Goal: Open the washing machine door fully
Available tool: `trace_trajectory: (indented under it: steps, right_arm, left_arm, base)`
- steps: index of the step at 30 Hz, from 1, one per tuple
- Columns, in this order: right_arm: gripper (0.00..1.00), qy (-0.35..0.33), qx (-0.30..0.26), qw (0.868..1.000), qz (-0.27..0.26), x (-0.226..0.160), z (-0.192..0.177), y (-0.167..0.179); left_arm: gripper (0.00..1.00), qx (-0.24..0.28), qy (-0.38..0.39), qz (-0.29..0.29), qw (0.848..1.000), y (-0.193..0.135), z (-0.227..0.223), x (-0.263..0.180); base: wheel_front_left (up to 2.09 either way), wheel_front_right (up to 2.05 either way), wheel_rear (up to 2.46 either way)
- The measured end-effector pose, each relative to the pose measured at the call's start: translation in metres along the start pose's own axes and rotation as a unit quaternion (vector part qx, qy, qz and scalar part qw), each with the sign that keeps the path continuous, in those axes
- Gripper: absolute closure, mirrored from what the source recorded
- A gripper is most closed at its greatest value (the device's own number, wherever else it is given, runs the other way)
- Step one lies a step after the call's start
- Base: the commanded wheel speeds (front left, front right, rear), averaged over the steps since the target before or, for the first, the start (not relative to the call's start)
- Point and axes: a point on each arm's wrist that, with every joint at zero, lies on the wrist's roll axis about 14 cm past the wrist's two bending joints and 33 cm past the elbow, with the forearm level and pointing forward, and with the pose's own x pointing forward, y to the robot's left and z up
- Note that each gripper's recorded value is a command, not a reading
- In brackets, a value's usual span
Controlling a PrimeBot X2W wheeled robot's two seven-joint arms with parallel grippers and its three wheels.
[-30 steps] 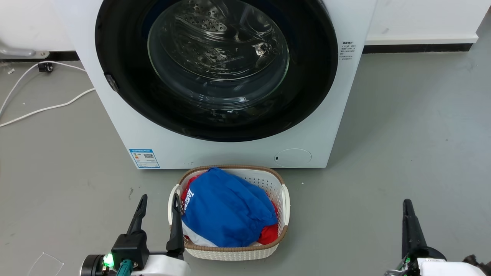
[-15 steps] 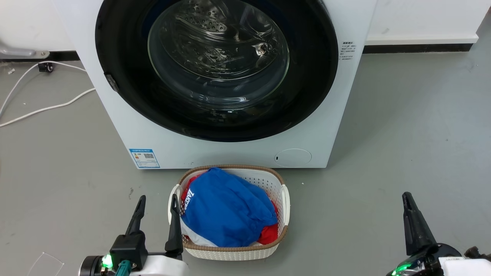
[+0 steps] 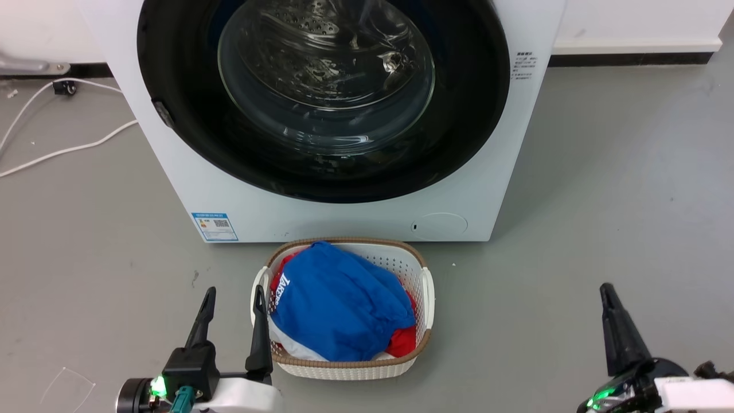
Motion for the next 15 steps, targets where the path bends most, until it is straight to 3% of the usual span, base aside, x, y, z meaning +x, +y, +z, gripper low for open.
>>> trace_trajectory:
  steps: [7,15]
  right_arm:
    - [1.00,-0.016,-0.021,1.000,0.006,0.030,0.019,0.003]
    - [1.00,-0.025,-0.032,0.998,0.037,0.094,0.052,0.021]
  left_arm:
    - [0.00,0.004,0.000,0.000,1.000,0.001,-0.002,0.014]
    - [0.00,0.005,-0.004,-0.003,1.000,-0.002,-0.005,0.042]
  base:
    - [0.00,0.00,0.00]
    - [0.00,0.00,0.00]
